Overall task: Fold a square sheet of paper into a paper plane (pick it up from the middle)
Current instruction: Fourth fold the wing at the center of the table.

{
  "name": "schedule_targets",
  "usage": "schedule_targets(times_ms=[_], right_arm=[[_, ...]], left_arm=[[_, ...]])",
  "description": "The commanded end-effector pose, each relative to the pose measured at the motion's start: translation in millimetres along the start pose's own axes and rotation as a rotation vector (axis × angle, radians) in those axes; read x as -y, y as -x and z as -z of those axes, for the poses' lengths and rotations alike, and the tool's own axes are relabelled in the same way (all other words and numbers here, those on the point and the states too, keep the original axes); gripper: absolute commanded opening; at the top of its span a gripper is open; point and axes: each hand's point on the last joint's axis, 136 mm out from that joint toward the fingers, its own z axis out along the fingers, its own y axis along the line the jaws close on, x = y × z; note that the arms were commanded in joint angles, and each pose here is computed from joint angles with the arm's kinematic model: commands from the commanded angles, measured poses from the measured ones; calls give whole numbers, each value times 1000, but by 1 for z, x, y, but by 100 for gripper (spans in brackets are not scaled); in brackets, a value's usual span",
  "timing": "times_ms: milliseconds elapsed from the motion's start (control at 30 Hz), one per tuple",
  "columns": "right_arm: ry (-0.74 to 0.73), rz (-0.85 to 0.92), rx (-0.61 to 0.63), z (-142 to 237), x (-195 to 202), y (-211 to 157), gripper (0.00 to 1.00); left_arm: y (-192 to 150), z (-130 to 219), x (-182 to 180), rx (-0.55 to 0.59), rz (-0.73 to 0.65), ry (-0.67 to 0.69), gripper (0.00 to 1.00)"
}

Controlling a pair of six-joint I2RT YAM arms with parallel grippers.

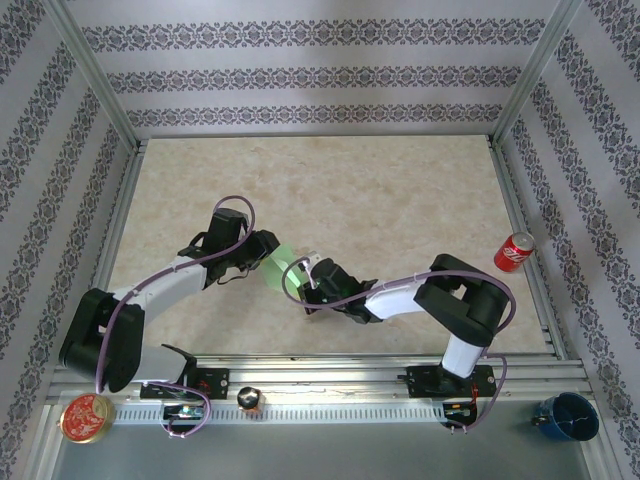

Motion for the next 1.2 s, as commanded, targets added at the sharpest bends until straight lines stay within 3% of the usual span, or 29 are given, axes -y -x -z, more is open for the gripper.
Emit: schedule_targets(times_ms=[0, 433, 1167], right_arm=[[112, -105, -20, -3, -13, 8, 2], [245, -349, -110, -12, -13, 13, 2], [355, -570, -111, -12, 2, 15, 4]], left_arm=[[2, 3, -4, 8, -12, 14, 39], [-6, -6, -5, -38, -25, -15, 20], [-17, -24, -10, -93, -39, -69, 8]])
